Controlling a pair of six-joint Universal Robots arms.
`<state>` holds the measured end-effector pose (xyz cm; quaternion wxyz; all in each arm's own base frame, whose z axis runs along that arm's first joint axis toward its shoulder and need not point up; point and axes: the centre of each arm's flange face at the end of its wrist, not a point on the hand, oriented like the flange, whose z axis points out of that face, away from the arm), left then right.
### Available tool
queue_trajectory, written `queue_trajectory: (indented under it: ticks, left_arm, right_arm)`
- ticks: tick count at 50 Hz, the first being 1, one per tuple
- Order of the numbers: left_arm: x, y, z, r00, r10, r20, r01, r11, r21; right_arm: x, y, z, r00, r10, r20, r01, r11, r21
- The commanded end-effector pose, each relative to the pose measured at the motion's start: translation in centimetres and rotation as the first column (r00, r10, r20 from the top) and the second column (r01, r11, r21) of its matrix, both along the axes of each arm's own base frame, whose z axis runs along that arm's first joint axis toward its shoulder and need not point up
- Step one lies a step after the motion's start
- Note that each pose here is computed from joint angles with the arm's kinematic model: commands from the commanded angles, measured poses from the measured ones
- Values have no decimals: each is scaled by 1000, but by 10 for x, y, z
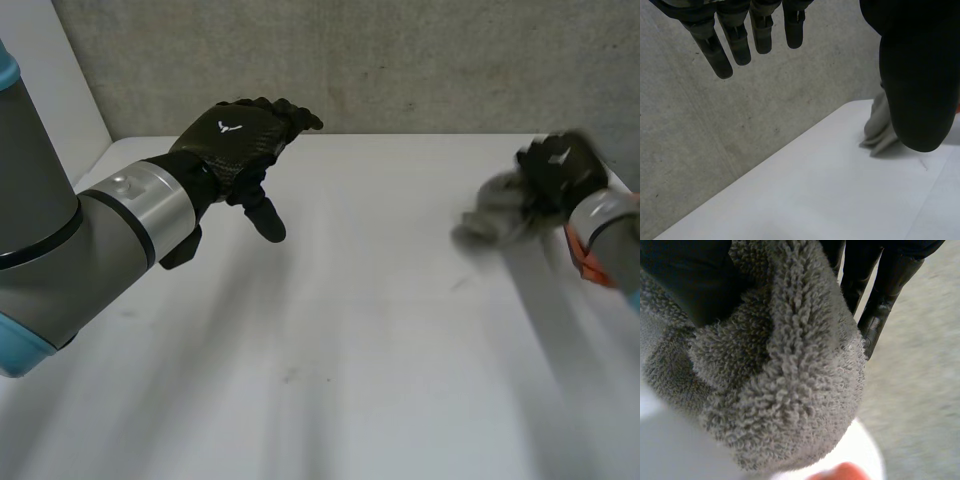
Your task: Fold the laundry.
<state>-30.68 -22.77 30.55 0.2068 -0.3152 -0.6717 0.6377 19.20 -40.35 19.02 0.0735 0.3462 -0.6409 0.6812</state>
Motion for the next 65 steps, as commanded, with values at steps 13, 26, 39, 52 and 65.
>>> queue_trajectory:
  ticks: [13,26,39,52,65]
  left_arm:
    - [1,-1,-2,1000,4,2,-4,1000,5]
    - [0,-1,-11,1000,2,15,-3,1000,28]
    - [0,0,-9,1000,1,12,-1,1000,24]
    - [1,2,1,1000,7,-10,-7,1000,2]
    - [43,-21,28,959,266,-99,-272,961,-54]
  right_arm:
    - [-120,-81,54,980,-111,167,136,979,-148]
    - [-178,-64,-45,986,-151,70,146,986,79]
    - [-180,-42,8,976,-211,-52,214,976,45]
    - [-96,-3,115,960,-276,-40,273,960,-71]
    - [30,76,125,926,-110,361,84,993,86]
